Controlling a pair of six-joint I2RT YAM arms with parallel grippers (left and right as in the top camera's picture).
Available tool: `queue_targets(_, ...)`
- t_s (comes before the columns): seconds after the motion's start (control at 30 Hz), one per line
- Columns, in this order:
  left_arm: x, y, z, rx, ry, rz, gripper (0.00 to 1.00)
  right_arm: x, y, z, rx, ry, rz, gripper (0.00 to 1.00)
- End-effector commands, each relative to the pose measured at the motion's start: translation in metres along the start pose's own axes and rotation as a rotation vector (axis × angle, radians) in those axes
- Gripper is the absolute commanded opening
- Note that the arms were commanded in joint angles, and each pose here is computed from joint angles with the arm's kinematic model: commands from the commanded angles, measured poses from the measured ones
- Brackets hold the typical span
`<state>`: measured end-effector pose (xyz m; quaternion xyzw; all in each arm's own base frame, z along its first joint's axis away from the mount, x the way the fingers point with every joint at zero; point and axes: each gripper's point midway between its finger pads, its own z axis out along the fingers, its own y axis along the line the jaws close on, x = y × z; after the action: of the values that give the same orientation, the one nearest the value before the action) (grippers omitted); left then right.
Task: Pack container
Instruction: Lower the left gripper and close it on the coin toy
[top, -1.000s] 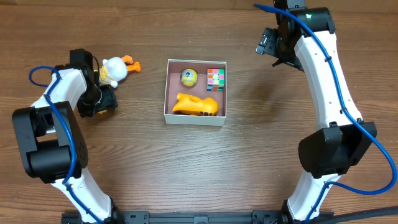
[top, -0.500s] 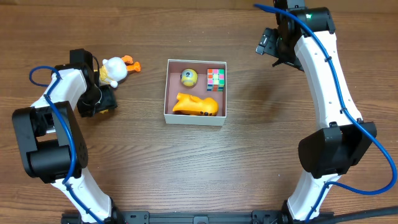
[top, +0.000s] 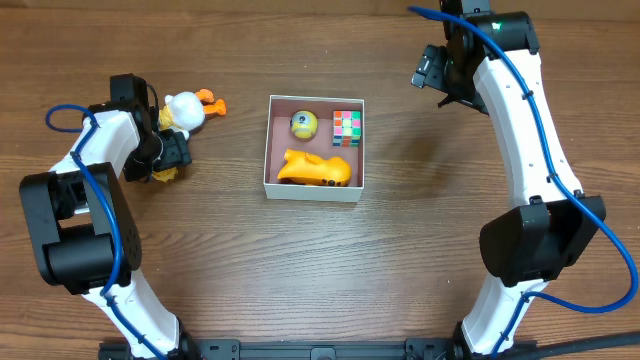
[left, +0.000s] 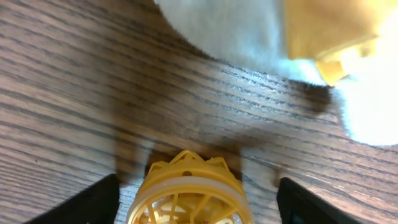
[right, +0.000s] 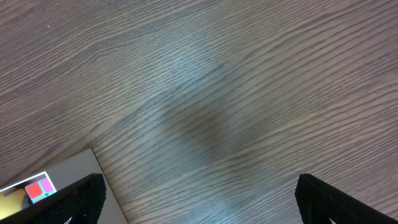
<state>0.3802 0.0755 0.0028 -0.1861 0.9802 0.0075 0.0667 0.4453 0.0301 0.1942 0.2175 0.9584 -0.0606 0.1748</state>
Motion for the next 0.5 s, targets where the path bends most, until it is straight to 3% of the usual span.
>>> queue_targets(0.0, -0.003, -0.003, 0.001, 0.006, -0.004, -0.001, 0.66, -0.007, 0.003, -0.008, -0.016, -0.03, 0.015, 1.0)
queue_targets(0.3, 0.006, -0.005, 0.001, 0.008, 0.033, -0.015, 0.59, -0.007, 0.003, -0.008, -0.016, -0.03, 0.015, 1.0)
queue_targets(0.47, 0.018, -0.002, 0.0, -0.004, 0.081, -0.05, 0.51, -0.007, 0.003, -0.008, -0.016, -0.03, 0.015, 1.0)
